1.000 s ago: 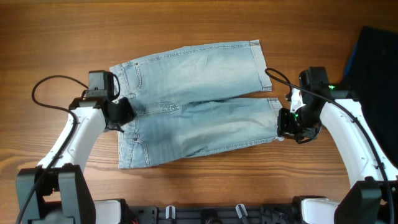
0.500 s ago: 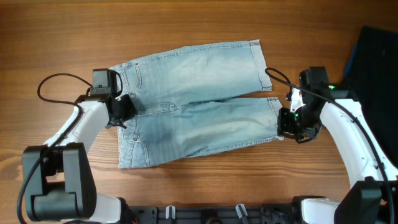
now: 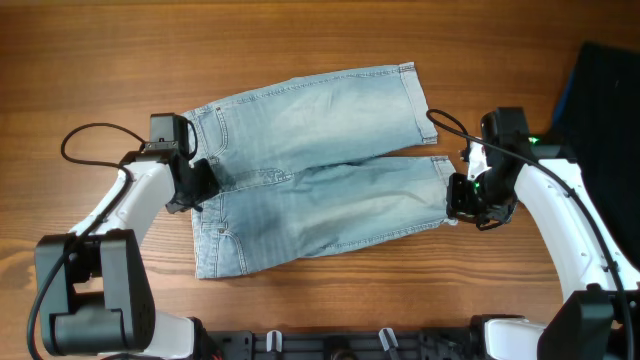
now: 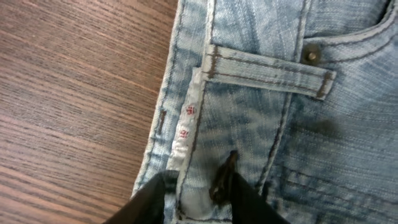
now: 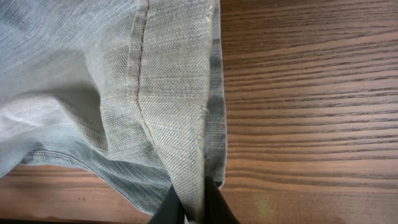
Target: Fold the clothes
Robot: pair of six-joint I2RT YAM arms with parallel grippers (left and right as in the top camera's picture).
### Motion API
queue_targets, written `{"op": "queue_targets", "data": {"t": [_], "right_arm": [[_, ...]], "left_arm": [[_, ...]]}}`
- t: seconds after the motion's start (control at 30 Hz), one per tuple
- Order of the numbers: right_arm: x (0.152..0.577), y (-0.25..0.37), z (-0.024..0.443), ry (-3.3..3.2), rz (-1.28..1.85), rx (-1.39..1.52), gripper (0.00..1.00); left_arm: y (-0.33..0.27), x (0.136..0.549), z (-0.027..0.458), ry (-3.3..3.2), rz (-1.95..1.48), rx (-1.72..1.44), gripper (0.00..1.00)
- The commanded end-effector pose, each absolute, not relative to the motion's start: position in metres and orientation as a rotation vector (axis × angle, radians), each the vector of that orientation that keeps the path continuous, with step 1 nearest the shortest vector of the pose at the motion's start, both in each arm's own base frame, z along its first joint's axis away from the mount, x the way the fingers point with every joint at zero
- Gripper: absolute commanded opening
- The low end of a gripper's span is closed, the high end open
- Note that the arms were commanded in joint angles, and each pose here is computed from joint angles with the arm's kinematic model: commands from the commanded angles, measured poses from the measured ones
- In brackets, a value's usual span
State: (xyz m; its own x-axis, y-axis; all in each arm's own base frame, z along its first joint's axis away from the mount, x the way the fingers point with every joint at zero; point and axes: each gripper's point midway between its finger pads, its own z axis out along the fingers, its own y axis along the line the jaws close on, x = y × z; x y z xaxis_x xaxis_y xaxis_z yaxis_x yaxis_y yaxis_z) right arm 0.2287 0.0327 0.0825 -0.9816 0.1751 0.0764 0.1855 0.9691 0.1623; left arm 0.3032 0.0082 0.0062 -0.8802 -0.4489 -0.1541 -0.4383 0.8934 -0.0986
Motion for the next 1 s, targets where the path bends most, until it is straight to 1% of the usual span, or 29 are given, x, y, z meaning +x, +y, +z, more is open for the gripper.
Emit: {"op": "queue_targets", "data": {"t": [0.0,0.07,0.1,0.23,0.33,0.47,0.7,0.8,0.83,0.87,0.9,0.93,0.97], "right_arm": [[0.232,0.029,0.084,-3.070,-0.228,-0.307,0.04],[0.232,0.028,0.084,-3.071,-0.223,-0.307,0.03],[0.232,0.026,0.083,-3.073,-0.208,-0.309,0.04],[0.232,0.019,0.082,-3.081,-0.142,-0.311,0.04],[0.230,0.019,0.079,-3.076,-0.137,-0.314,0.05],[0.222,0.009,0.067,-3.051,-0.044,-0.392,0.06],[0.219,0.009,0.060,-3.048,-0.042,-0.402,0.07],[0.219,0.009,0.058,-3.042,-0.040,-0.401,0.09],[0.218,0.009,0.057,-3.036,-0.038,-0.400,0.12],[0.218,0.009,0.056,-3.030,-0.038,-0.400,0.22],[0.218,0.009,0.055,-3.027,-0.037,-0.400,0.24],[0.219,0.009,0.055,-3.028,-0.037,-0.400,0.26],[0.219,0.009,0.055,-3.028,-0.038,-0.400,0.32]], "left_arm": [[0.009,0.301,-0.004,2.904,-0.094,-0.678,0.20],[0.006,0.304,-0.004,2.897,-0.118,-0.674,0.08],[0.006,0.304,-0.004,2.895,-0.118,-0.674,0.04],[0.015,0.314,0.001,2.849,-0.105,-0.694,0.04],[0.034,0.334,0.021,2.760,-0.107,-0.750,0.04],[0.059,0.362,0.044,2.623,-0.112,-0.795,0.04],[0.068,0.376,0.051,2.531,-0.133,-0.864,0.04],[0.070,0.381,0.054,2.507,-0.159,-0.864,0.04],[0.071,0.381,0.055,2.505,-0.157,-0.869,0.04],[0.072,0.380,0.055,2.504,-0.158,-0.872,0.08],[0.074,0.379,0.055,2.511,-0.158,-0.882,0.11],[0.076,0.375,0.057,2.530,-0.151,-0.901,0.19],[0.079,0.370,0.059,2.549,-0.146,-0.921,0.40]]}}
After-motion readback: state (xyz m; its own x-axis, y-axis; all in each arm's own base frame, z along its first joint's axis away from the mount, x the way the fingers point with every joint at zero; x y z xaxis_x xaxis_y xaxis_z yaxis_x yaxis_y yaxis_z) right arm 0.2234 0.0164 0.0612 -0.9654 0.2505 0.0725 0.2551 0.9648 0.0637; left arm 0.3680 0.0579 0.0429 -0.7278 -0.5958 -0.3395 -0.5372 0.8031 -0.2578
